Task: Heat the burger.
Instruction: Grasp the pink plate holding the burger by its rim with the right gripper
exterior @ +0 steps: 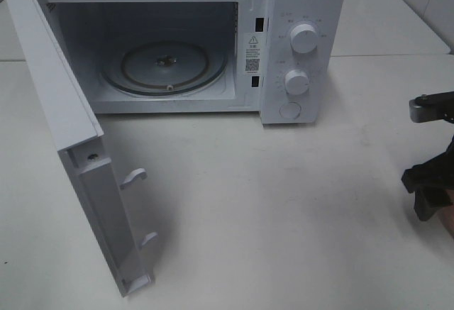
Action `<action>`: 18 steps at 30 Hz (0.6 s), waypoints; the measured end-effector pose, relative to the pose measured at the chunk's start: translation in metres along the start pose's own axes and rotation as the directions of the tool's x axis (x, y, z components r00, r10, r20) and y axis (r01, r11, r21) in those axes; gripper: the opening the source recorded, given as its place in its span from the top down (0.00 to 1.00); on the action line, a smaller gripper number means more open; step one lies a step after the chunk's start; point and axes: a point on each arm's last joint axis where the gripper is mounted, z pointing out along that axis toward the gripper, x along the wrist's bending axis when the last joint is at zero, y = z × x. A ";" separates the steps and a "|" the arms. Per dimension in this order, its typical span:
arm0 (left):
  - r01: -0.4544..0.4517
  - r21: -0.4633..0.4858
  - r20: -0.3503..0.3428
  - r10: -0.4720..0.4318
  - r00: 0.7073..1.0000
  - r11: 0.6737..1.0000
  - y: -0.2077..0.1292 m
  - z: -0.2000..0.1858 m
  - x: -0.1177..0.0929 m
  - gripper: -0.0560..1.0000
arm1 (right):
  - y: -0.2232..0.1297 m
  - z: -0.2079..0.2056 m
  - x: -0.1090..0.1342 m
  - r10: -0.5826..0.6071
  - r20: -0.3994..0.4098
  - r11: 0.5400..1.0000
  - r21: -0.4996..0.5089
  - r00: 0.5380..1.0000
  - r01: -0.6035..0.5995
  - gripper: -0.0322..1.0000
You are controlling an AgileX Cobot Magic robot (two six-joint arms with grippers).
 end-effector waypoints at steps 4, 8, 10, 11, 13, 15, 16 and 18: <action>0.000 0.000 0.000 0.000 1.000 1.000 0.000 0.000 0.000 0.03 | 0.002 0.013 0.000 -0.002 -0.003 1.000 0.029 1.000 0.002 0.22; 0.000 0.000 0.000 0.000 1.000 1.000 0.000 0.000 0.000 0.03 | 0.003 0.022 0.002 -0.006 -0.007 0.999 0.037 1.000 0.006 0.22; 0.000 0.000 0.000 0.000 1.000 1.000 0.000 0.000 0.000 0.03 | 0.003 0.028 0.003 -0.008 -0.010 0.999 0.053 1.000 0.009 0.23; 0.000 0.000 0.000 0.000 1.000 1.000 0.000 0.000 0.000 0.03 | 0.003 0.028 0.003 -0.008 -0.010 0.999 0.053 1.000 0.009 0.23; 0.000 0.000 0.000 0.000 1.000 1.000 0.000 0.000 0.000 0.03 | 0.004 0.031 0.003 -0.017 -0.007 0.999 0.050 1.000 0.017 0.23; 0.000 0.000 0.000 0.000 1.000 1.000 0.000 0.000 0.000 0.03 | 0.005 0.032 0.003 -0.022 -0.005 0.999 0.047 1.000 0.022 0.23; 0.000 0.000 0.000 0.000 1.000 1.000 0.000 0.000 0.000 0.03 | 0.005 0.032 0.003 -0.022 -0.005 0.999 0.047 1.000 0.022 0.23; 0.000 0.000 0.000 0.000 1.000 1.000 0.000 0.000 0.000 0.03 | 0.005 0.033 0.002 -0.025 -0.002 0.999 0.046 1.000 0.025 0.23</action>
